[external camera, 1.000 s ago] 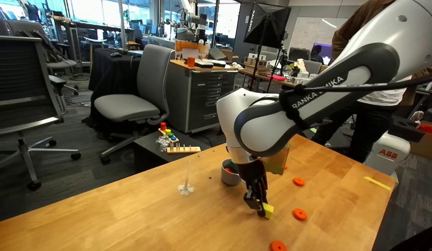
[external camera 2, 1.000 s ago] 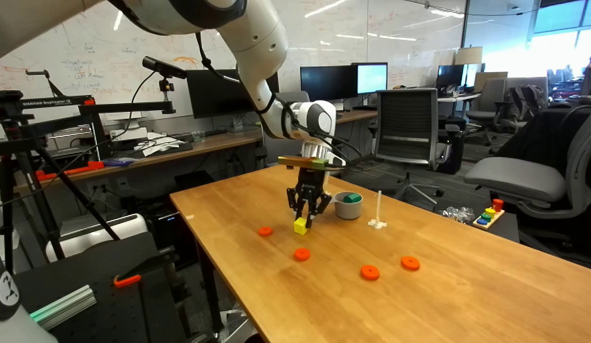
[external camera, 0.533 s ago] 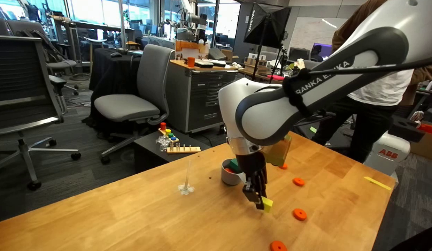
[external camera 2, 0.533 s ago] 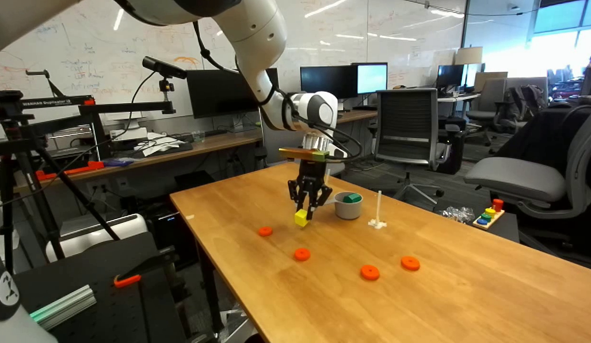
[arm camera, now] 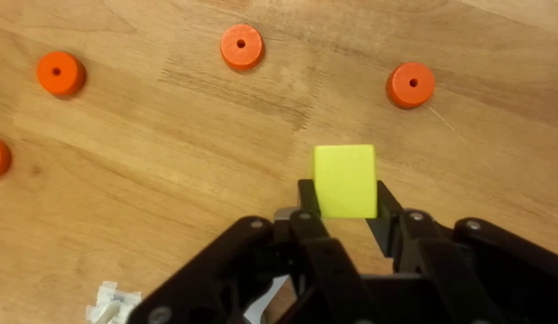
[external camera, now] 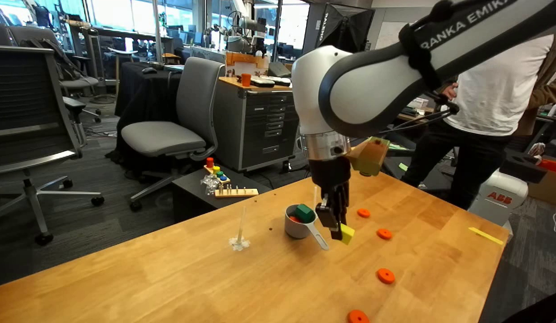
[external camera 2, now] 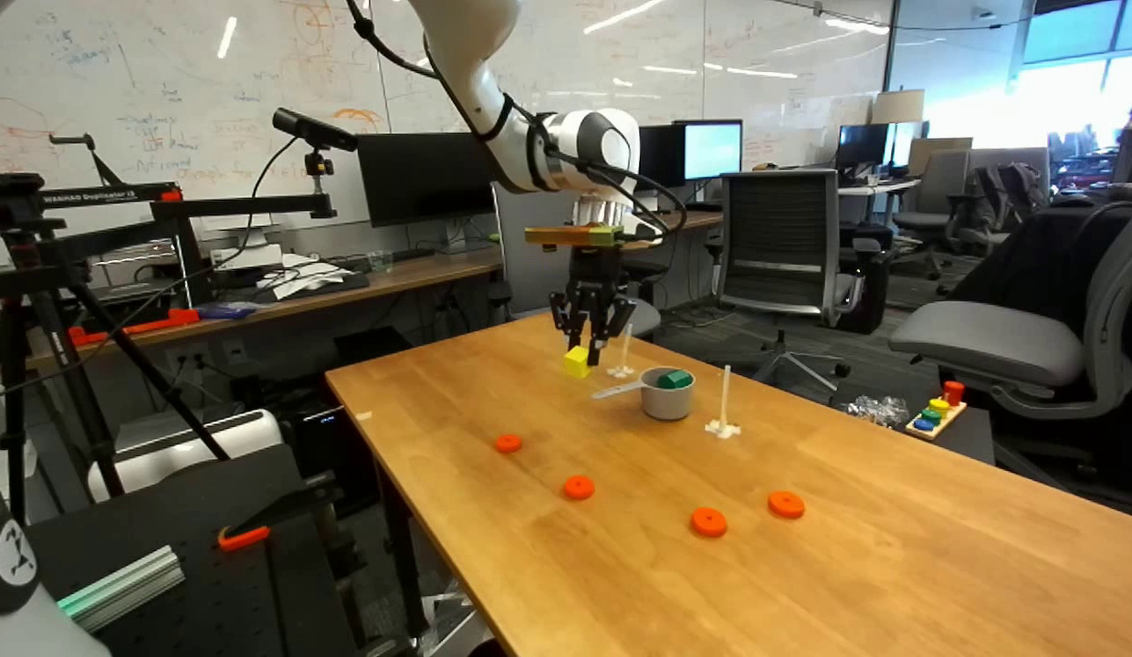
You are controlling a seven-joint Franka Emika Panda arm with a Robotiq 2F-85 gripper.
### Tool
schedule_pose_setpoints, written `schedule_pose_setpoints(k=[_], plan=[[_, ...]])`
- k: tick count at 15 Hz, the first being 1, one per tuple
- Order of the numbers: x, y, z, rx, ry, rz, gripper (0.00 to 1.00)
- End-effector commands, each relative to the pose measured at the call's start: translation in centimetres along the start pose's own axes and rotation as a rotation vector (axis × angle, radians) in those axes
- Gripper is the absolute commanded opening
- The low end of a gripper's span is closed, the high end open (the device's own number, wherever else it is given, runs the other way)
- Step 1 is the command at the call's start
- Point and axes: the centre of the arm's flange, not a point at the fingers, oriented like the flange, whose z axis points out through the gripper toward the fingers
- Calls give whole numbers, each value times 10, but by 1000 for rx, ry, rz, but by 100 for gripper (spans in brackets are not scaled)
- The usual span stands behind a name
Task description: Put the blocks in the cup
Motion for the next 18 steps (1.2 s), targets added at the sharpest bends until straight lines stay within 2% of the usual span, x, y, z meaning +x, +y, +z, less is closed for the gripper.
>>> schedule_pose_setpoints(k=[1,7,12,18], plan=[[-21,4,-29,-20,30,40,12],[9,33,-59,-43,53,82,12],[40,58,-80,-74,37,118,12],[87,63,-79,-87,20,128,11]])
